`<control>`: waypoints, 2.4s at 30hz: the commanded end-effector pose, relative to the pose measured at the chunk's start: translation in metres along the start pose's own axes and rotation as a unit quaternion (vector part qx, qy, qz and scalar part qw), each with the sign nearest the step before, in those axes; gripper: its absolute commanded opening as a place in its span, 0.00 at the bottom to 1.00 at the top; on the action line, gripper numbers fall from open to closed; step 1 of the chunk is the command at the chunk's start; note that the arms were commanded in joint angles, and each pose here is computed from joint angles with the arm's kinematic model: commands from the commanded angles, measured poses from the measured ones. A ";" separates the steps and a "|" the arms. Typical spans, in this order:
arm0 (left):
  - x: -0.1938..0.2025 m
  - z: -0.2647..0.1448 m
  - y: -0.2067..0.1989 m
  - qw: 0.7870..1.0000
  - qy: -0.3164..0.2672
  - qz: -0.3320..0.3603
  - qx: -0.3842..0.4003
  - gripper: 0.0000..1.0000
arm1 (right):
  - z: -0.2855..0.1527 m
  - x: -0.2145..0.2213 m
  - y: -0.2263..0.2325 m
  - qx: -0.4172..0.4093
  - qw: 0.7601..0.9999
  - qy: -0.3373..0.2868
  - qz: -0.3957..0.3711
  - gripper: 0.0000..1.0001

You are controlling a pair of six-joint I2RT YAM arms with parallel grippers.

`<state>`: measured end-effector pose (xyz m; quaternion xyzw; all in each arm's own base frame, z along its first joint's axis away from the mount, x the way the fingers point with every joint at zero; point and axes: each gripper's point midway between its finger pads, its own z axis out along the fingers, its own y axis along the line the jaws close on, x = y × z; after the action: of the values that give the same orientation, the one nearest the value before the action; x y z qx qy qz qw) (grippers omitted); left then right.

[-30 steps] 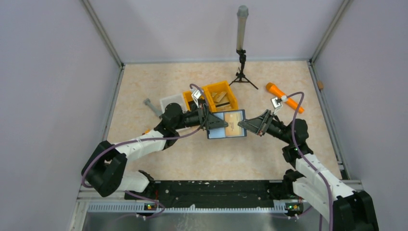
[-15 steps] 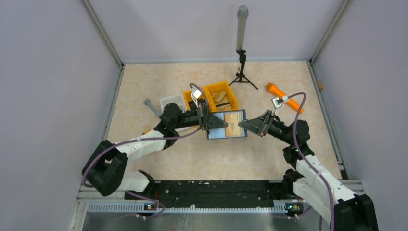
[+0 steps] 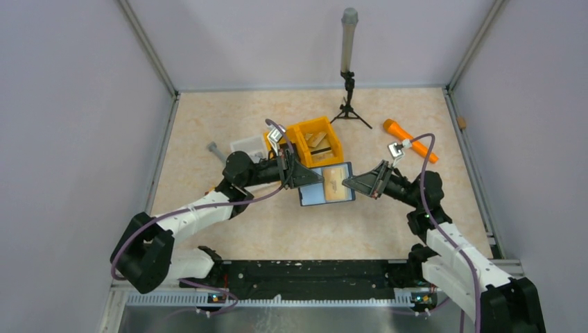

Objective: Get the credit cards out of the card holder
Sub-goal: Remove the credit card from the card holder.

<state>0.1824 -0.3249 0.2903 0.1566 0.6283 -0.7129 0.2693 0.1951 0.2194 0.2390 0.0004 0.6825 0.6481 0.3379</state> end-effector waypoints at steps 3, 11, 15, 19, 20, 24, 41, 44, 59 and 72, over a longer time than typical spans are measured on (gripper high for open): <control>-0.002 0.002 -0.015 0.999 0.007 0.023 0.032 0.05 | 0.002 -0.009 0.018 -0.027 0.999 -0.005 -0.027 0.00; -0.003 0.001 0.014 0.998 0.000 0.015 -0.053 0.21 | 0.001 -0.013 0.023 -0.029 0.999 -0.014 -0.036 0.00; 0.004 0.001 0.025 0.997 0.008 0.001 -0.076 0.37 | 0.001 -0.015 0.027 -0.034 0.999 -0.017 -0.038 0.00; 0.006 0.004 0.031 0.996 0.011 -0.002 -0.088 0.42 | 0.002 -0.016 0.029 -0.038 0.998 -0.016 -0.037 0.00; 0.007 0.005 0.031 0.996 0.013 -0.002 -0.088 0.43 | 0.002 -0.016 0.029 -0.038 0.999 -0.014 -0.036 0.00; 0.007 0.012 0.020 0.998 0.017 -0.003 -0.058 0.41 | 0.002 -0.014 0.027 -0.037 0.999 -0.010 -0.031 0.00; 0.003 0.012 -0.013 1.000 0.010 0.014 0.026 0.12 | 0.003 -0.007 0.011 -0.021 0.999 0.001 -0.024 0.00; 0.003 0.015 -0.019 0.999 0.014 0.010 0.050 0.17 | 0.003 -0.006 0.013 -0.029 0.999 0.004 -0.021 0.00; 0.007 0.021 -0.017 0.998 0.021 0.015 0.050 0.17 | 0.002 -0.006 0.017 -0.033 0.999 0.004 -0.021 0.00; 0.007 0.007 -0.024 0.998 0.013 0.023 0.060 0.06 | 0.003 -0.007 0.019 -0.035 0.999 0.004 -0.021 0.05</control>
<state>0.1785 -0.3405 0.2686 0.1502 0.6437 -0.7155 0.2261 0.1905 0.2212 0.2477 -0.0158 0.6694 0.6645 0.3318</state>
